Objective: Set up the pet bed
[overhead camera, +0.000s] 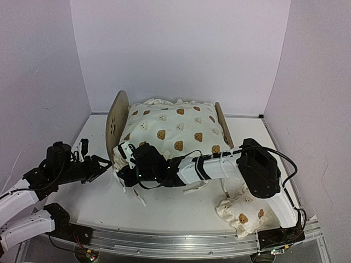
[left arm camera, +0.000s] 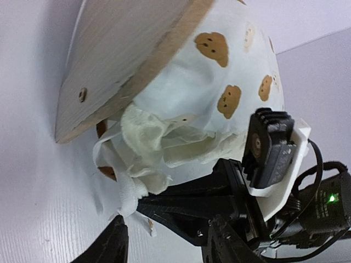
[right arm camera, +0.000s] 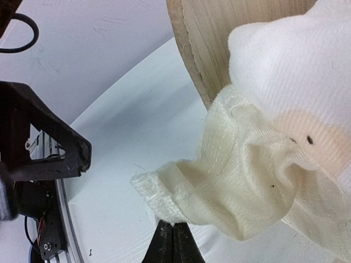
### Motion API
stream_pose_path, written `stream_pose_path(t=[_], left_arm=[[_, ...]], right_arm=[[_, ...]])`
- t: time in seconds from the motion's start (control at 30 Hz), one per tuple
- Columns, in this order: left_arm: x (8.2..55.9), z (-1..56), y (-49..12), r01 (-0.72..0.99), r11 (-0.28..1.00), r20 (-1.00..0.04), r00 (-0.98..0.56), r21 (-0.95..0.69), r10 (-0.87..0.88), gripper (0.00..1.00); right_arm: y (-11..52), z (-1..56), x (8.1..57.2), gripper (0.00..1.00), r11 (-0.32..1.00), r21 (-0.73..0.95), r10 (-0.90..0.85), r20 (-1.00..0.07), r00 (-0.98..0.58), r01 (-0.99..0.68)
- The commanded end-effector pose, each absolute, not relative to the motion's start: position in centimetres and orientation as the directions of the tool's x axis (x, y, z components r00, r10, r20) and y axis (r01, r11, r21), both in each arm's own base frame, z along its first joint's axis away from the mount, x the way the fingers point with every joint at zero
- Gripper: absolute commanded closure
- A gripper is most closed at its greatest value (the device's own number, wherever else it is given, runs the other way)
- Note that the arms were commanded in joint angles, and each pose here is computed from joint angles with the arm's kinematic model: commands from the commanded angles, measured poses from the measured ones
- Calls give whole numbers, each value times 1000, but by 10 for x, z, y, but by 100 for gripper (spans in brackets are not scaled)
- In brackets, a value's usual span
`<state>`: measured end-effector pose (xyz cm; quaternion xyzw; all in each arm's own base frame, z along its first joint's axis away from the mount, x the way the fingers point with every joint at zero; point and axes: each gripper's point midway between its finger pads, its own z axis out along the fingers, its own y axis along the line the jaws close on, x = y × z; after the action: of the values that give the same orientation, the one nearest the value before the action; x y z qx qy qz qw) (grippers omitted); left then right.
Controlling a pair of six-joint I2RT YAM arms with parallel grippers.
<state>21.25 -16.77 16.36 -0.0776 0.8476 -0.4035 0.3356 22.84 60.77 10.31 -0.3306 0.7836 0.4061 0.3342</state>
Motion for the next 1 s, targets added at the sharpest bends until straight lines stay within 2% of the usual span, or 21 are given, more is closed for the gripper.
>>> stream_pose_path(t=[0.0,0.07,0.1,0.2,0.33,0.57,0.87,0.97], left_arm=[[209,145,-159,26,628,-421,-764,-778,-489,58],[211,146,-167,56,570,-401,-765,-820,-503,68],[213,147,-170,63,549,-394,-764,-834,-511,69],[223,147,-174,67,538,-392,-762,-840,-516,69],[231,138,-177,47,565,-389,-771,-824,-504,63],[236,138,-170,32,578,-406,-744,-815,-531,61],[231,136,-164,24,573,-406,-730,-819,-550,60],[236,140,-171,42,564,-406,-738,-825,-539,64]], right_arm=[[620,127,229,97,404,437,-202,-814,-544,-804],[621,127,229,97,397,442,-201,-813,-546,-805],[621,125,228,97,395,443,-204,-812,-547,-805],[622,126,225,97,377,449,-208,-811,-547,-810],[622,126,223,97,366,456,-209,-809,-549,-811],[624,123,220,97,353,467,-212,-804,-555,-811],[626,123,219,98,341,473,-210,-804,-557,-812],[626,122,218,98,341,476,-211,-802,-559,-811]])
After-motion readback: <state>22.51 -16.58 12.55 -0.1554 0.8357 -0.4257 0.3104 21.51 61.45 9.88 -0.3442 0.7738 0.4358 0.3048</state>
